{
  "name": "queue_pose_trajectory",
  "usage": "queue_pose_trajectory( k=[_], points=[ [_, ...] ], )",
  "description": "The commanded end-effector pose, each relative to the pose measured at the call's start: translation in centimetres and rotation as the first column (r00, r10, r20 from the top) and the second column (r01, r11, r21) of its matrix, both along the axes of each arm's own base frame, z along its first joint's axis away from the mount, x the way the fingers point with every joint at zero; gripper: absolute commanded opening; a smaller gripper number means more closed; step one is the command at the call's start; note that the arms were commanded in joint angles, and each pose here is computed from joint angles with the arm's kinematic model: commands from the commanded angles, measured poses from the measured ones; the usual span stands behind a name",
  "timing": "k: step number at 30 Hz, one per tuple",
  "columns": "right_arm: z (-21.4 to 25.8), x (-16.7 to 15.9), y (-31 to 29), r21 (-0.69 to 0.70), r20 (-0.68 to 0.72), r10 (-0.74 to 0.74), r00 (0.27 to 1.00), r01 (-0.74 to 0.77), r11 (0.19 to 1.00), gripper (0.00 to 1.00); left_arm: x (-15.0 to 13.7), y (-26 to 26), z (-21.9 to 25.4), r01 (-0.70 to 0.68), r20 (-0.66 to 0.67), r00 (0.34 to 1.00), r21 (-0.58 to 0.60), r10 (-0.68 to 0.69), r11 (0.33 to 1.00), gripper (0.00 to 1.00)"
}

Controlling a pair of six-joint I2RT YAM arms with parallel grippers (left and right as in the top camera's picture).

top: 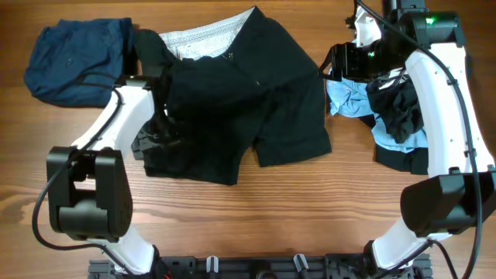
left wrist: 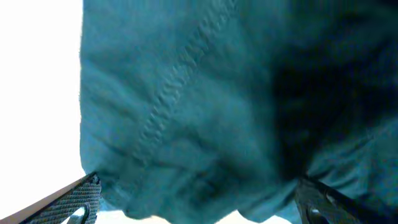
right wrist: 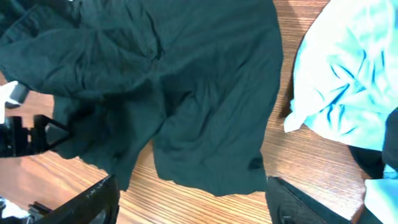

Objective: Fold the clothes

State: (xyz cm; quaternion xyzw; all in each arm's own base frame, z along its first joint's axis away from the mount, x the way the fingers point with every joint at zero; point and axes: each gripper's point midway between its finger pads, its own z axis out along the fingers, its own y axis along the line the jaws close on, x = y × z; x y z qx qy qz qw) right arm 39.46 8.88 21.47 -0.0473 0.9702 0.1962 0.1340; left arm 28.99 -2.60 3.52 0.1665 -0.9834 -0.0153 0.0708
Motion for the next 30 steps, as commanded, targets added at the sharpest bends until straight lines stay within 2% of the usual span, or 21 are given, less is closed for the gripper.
queue_pose_trajectory(
  k=[1, 8, 9, 13, 14, 17, 18, 20, 24, 30],
  points=[
    [-0.5, 0.1, -0.4, -0.030, 0.007, 0.012, 1.000, -0.012, 0.999, 0.77, 0.3, 1.2, -0.1, -0.032, 0.013, 0.999, 0.000, 0.032, 0.999, 0.95],
    [-0.4, 0.4, -0.4, -0.029, 0.019, 0.012, 1.000, -0.011, 1.000, 0.78, -1.0, 1.1, -1.8, -0.031, -0.010, 0.999, -0.002, 0.031, 1.000, 0.79],
    [-0.4, 0.4, -0.4, -0.029, 0.019, 0.012, 1.000, -0.011, 1.000, 0.78, -1.2, 1.1, -2.1, -0.032, -0.012, 0.999, -0.006, 0.032, 0.999, 0.74],
    [-0.4, 0.4, -0.4, -0.029, 0.019, 0.012, 1.000, -0.011, 1.000, 0.78, -1.3, 1.1, -2.4, -0.036, -0.010, 0.999, -0.005, 0.036, 0.999, 0.35],
    [-0.4, 0.4, -0.4, -0.029, 0.018, 0.011, 1.000, -0.011, 1.000, 0.78, -1.3, 1.1, -2.4, -0.039, -0.010, 0.999, -0.004, 0.039, 0.999, 0.31],
    [-0.4, 0.4, -0.4, -0.029, 0.019, 0.012, 1.000, -0.011, 1.000, 0.78, -1.3, 1.2, -2.4, -0.039, -0.010, 0.999, -0.001, 0.039, 0.999, 0.08],
    [-0.4, 0.4, -0.4, -0.029, 0.019, 0.012, 1.000, -0.011, 1.000, 0.78, -1.3, 1.3, -2.4, -0.039, -0.010, 0.999, 0.005, 0.039, 0.999, 0.04],
    [-0.4, 0.4, -0.4, -0.029, 0.018, 0.012, 1.000, -0.011, 1.000, 0.78, -1.5, 1.9, -2.4, -0.064, -0.016, 0.998, 0.032, 0.064, 0.997, 0.04],
    [-0.4, 0.4, -0.4, -0.029, 0.018, 0.012, 1.000, -0.011, 1.000, 0.78, -2.6, 4.6, -1.9, -0.215, -0.038, 0.975, 0.111, 0.221, 0.970, 0.04],
    [-0.5, 0.3, -0.3, -0.028, 0.012, 0.009, 1.000, -0.009, 1.000, 0.82, -3.3, 7.6, -1.1, -0.401, -0.042, 0.914, 0.052, 0.403, 0.914, 0.04]
  ],
)
